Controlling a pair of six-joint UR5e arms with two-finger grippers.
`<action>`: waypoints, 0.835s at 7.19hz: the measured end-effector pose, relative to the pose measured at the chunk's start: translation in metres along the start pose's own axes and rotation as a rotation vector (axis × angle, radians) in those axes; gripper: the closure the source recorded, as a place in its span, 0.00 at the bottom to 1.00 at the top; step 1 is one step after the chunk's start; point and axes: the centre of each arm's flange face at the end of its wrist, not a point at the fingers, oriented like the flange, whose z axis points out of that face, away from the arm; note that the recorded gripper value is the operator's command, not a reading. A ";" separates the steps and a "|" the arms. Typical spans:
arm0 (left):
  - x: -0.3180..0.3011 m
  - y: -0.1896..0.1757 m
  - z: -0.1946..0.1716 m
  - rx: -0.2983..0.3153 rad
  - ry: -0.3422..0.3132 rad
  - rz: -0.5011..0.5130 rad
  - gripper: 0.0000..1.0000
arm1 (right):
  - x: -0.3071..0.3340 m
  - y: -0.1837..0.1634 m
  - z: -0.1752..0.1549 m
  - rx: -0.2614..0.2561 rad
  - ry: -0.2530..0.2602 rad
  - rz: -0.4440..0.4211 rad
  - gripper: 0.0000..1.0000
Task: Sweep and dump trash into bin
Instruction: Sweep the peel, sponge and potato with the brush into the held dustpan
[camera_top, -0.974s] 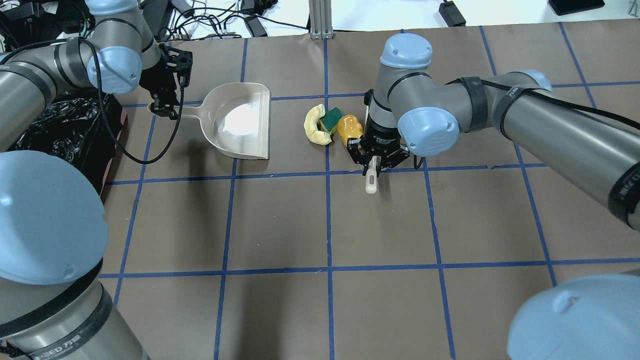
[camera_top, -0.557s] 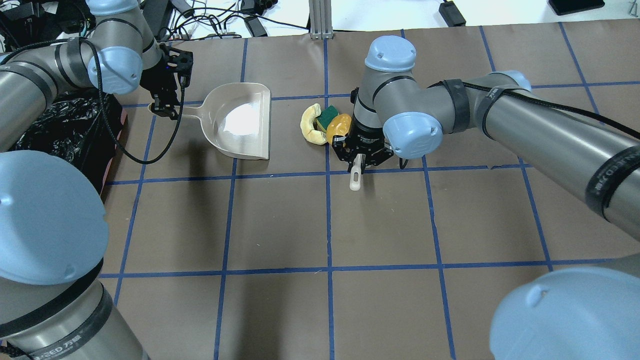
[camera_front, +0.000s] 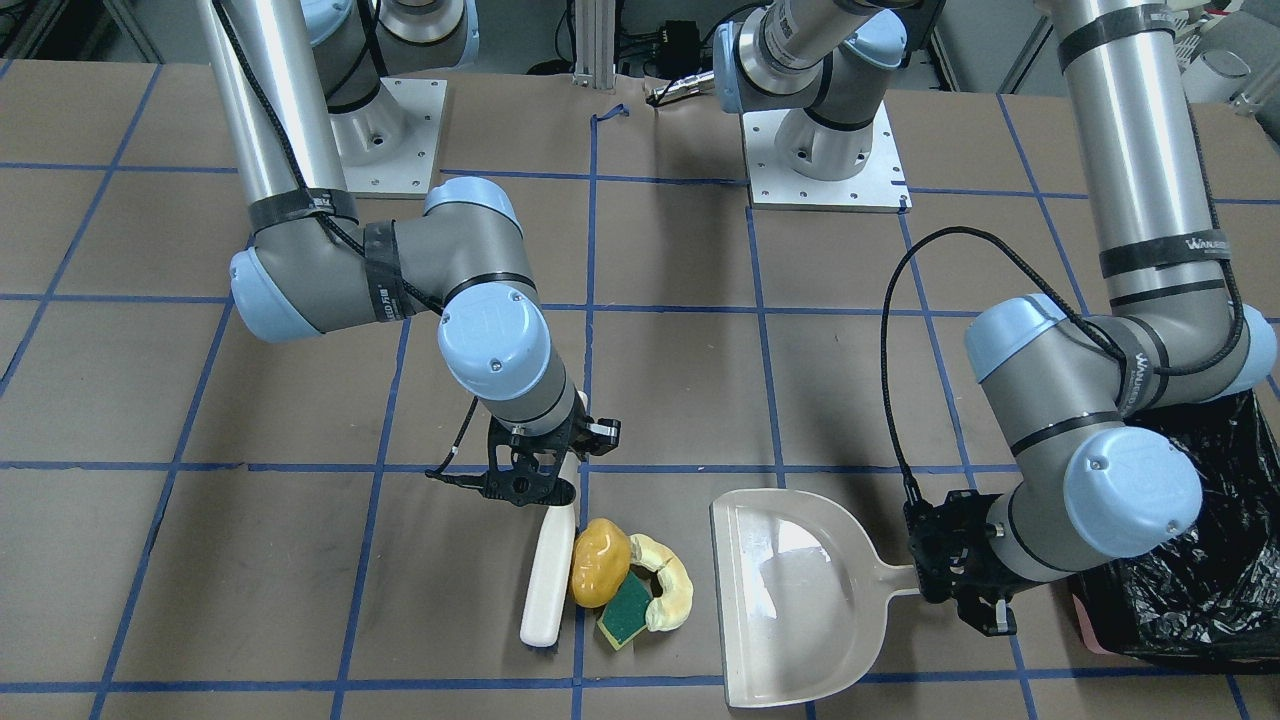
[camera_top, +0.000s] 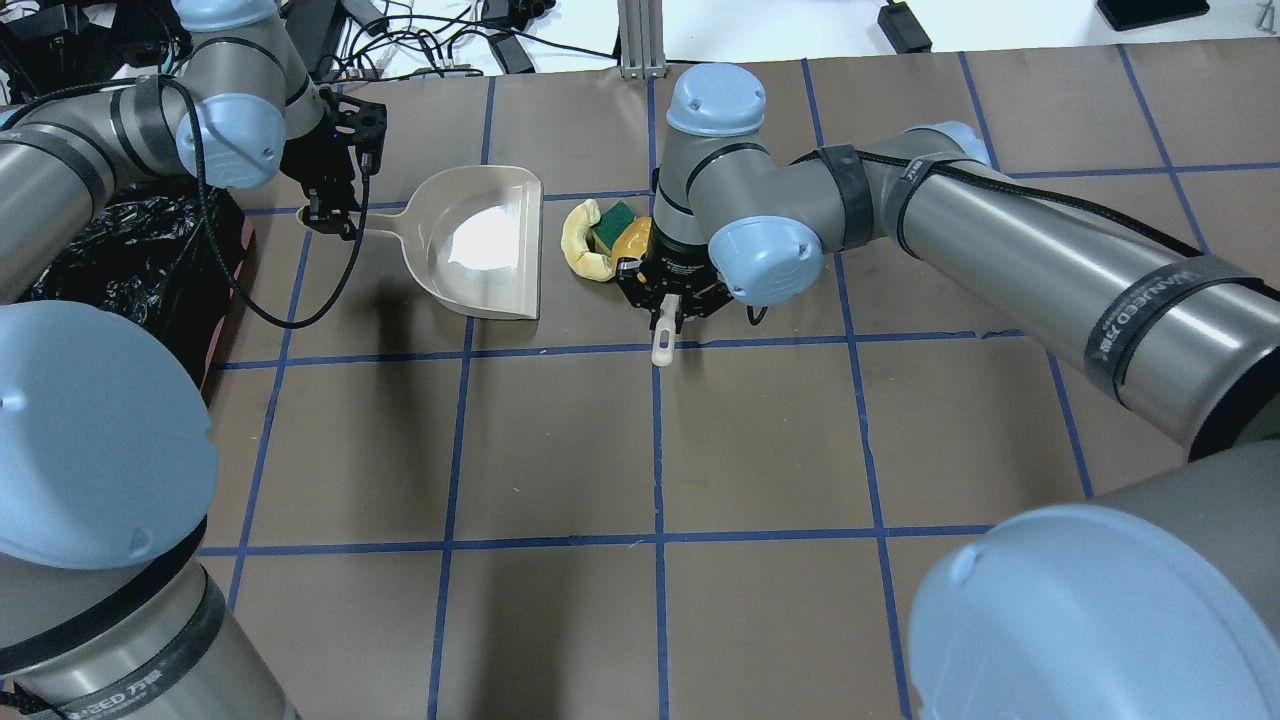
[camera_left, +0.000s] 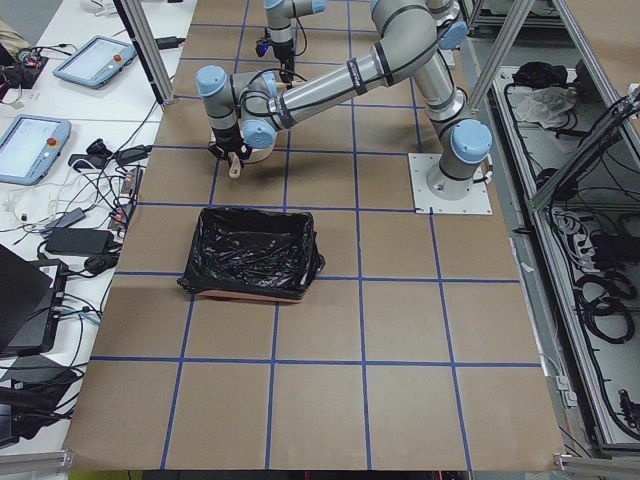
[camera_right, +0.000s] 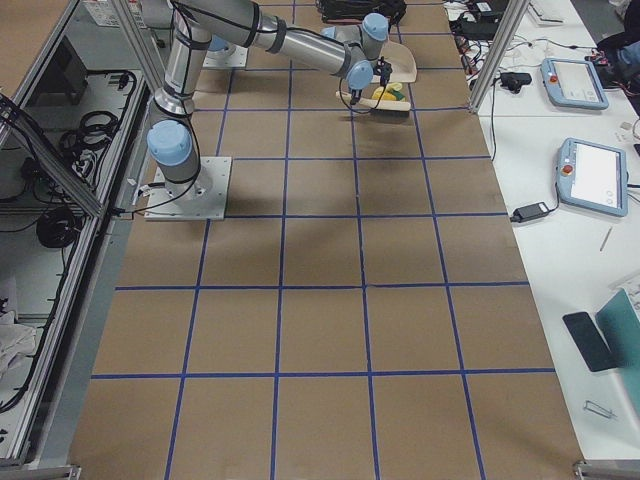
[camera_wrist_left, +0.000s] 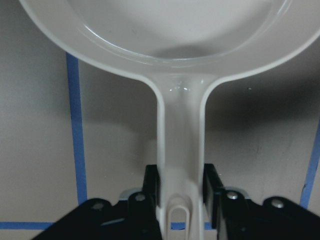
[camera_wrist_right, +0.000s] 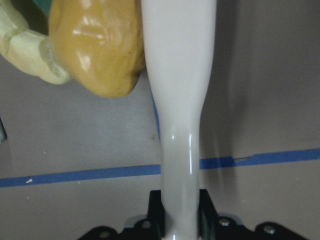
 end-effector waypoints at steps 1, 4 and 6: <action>0.000 0.000 0.000 0.000 0.000 0.000 0.80 | -0.012 0.000 0.002 0.005 -0.002 0.001 1.00; 0.000 -0.001 0.000 0.000 0.001 0.001 0.80 | -0.054 -0.002 0.009 0.026 -0.020 -0.002 1.00; 0.000 -0.001 0.001 0.000 0.001 0.002 0.80 | -0.080 -0.001 0.016 0.030 -0.047 0.004 1.00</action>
